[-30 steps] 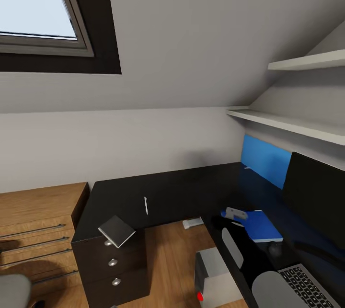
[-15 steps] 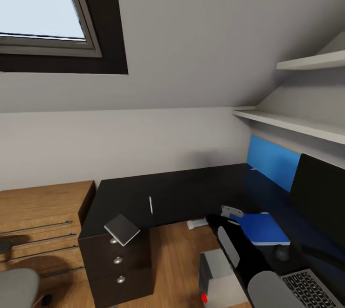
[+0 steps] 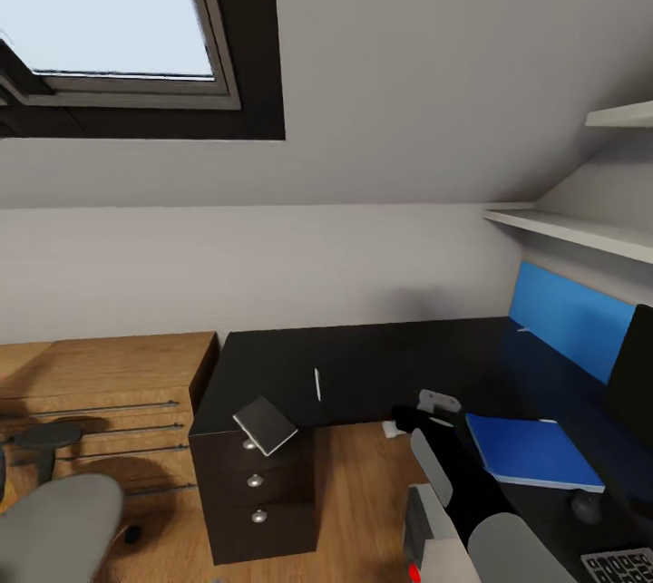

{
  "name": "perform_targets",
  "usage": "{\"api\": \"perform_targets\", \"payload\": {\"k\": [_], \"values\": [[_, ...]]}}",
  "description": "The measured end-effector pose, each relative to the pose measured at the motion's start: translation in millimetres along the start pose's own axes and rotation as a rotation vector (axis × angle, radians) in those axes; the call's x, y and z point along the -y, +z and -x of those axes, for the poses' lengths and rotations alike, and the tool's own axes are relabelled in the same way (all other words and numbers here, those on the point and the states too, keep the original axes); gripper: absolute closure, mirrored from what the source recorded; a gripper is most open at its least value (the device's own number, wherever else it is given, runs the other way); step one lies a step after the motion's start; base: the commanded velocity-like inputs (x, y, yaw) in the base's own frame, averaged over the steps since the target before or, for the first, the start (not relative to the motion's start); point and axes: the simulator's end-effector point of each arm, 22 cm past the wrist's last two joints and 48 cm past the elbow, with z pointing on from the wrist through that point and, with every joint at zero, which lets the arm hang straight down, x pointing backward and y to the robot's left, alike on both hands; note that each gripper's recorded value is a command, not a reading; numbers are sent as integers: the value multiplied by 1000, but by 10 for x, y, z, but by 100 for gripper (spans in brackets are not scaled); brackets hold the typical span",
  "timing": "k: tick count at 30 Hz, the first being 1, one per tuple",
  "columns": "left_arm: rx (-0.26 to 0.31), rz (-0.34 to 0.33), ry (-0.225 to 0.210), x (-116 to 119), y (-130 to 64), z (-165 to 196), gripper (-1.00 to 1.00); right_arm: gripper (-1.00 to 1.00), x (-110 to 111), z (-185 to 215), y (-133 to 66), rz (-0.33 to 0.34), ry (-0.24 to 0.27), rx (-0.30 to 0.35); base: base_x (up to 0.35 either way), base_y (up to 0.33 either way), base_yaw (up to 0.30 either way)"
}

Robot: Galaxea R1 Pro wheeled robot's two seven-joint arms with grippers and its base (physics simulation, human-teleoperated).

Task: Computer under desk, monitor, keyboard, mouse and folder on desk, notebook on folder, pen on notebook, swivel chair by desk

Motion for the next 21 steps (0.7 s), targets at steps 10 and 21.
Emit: {"api": "perform_targets", "payload": {"k": [10, 21], "values": [[-4, 1, 2, -4, 1, -20, -100, -100, -183, -60, -18, 28, -76, 6, 0, 262, 85], [-3, 1, 3, -5, 1, -19, -100, -100, -420, -103, -68, 66, -162, 34, 0, 257, 7]]}}
